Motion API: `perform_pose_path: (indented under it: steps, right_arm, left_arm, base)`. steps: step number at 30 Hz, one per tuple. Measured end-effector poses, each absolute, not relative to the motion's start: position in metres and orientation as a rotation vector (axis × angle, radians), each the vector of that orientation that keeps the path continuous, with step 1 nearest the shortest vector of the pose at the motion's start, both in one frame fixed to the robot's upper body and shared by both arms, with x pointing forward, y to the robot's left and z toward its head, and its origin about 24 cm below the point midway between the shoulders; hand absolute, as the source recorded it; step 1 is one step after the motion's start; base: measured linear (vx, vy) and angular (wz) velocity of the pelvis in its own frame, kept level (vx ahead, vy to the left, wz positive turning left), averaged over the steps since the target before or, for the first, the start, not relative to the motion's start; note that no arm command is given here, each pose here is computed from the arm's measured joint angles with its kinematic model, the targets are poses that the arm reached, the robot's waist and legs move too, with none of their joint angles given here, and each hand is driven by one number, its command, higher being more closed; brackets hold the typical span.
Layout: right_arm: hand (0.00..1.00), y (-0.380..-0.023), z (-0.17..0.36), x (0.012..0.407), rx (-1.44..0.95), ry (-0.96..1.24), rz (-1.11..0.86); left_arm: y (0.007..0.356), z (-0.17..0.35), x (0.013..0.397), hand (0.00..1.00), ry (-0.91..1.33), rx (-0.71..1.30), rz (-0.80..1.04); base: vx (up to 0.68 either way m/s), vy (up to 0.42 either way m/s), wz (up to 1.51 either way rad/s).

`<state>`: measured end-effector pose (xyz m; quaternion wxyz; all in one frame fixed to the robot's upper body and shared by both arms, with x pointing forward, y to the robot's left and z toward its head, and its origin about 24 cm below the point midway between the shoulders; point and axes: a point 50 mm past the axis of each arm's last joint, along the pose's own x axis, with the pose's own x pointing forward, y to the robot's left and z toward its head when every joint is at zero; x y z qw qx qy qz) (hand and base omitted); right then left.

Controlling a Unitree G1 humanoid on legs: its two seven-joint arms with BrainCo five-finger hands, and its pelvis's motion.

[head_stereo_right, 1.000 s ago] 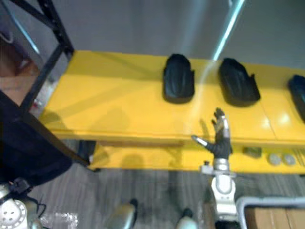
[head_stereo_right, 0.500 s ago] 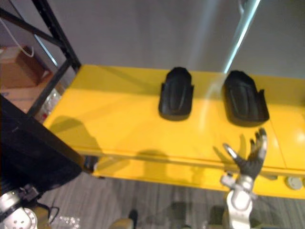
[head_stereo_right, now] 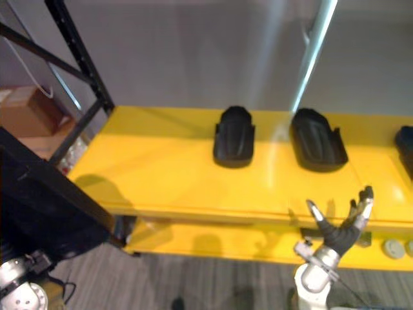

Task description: Walk over and take plastic housings, then place them on the shelf

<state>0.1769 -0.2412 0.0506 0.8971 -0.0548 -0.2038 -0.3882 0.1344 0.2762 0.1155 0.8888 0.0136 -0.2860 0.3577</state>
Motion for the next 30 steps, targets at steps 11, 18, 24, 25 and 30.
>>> perform_pose_path:
  steps: [11, 18, 24, 25, 30]
  right_arm:
    - [0.00, -0.239, 0.057, 0.186, -0.100, -0.456, -0.793]
    - [0.00, -0.239, 0.057, 0.186, -0.102, -0.449, -0.792]
    - [0.00, -0.249, 0.057, 0.179, -0.164, -0.452, -0.964]
    - [0.00, -0.254, 0.057, 0.176, -0.167, -0.457, -1.010]
    - [0.00, -0.311, 0.054, 0.140, -0.208, -0.432, -1.338]
  left_arm:
    - [0.275, 0.120, 0.138, 1.00, -0.616, 0.020, 0.734]
    - [0.274, 0.121, 0.139, 1.00, -0.621, 0.017, 0.732]
    - [0.275, 0.121, 0.138, 1.00, -0.622, 0.022, 0.736]
    - [0.276, 0.122, 0.138, 1.00, -0.624, 0.026, 0.738]
    - [0.287, 0.130, 0.133, 1.00, -0.640, 0.131, 0.761]
  base:
    - [0.00, 0.000, 0.00]
    - [0.00, 0.000, 0.00]
    - [0.00, 0.000, 0.00]
    - [0.00, 0.002, -0.03]
    - [0.00, 0.004, -0.07]
